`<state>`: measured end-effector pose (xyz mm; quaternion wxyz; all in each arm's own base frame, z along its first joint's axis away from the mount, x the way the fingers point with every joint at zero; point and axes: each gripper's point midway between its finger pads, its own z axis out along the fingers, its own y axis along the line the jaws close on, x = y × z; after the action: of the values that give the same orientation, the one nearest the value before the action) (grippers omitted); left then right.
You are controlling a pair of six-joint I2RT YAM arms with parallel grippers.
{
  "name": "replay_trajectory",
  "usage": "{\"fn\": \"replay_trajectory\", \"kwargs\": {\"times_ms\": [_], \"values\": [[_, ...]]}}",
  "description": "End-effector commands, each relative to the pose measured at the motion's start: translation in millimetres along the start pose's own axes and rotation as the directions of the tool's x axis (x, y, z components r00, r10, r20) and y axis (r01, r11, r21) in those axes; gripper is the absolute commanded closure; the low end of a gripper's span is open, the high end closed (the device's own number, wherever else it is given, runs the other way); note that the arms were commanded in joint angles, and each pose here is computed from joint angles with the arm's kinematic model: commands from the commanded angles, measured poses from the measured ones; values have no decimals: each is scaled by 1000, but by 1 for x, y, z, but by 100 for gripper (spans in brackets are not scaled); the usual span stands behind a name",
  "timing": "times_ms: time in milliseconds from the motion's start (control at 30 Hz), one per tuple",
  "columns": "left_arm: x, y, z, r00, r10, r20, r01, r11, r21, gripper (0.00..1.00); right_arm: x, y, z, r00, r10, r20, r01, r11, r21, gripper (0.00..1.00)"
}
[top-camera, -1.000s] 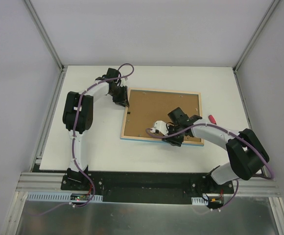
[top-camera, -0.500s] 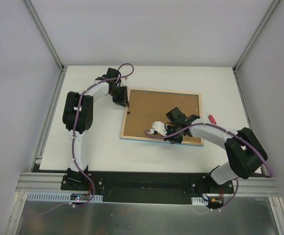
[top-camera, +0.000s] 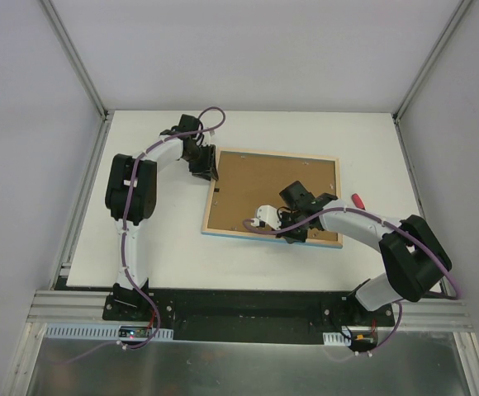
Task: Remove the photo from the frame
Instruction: Turn over the photo frame at the center of the board.
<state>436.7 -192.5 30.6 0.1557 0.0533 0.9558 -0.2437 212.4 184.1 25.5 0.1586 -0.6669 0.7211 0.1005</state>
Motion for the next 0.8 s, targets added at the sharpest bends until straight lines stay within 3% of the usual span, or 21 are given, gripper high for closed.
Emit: {"fn": "replay_trajectory", "kwargs": {"times_ms": [0, 67, 300, 467, 767], "values": [[-12, -12, -36, 996, 76, 53, -77, 997, 23, 62, -9, 10, -8, 999, 21, 33, -19, 999, -41, 99], [-21, -22, -52, 988, 123, 98, -128, 991, 40, 50, -9, 11, -8, 999, 24, 29, -23, 998, -50, 99], [-24, -54, -104, 916, 337, 220, -363, 927, 93, 29, -13, 14, -11, 998, 42, 50, -38, 996, -79, 99], [14, -58, -122, 805, 533, 261, -573, 813, 105, 28, -22, 15, -19, 992, 90, 87, -77, 987, -139, 99], [85, -63, -131, 558, 731, 392, -814, 573, 92, 23, -38, 12, -32, 960, 250, 128, -199, 927, -319, 99]]}}
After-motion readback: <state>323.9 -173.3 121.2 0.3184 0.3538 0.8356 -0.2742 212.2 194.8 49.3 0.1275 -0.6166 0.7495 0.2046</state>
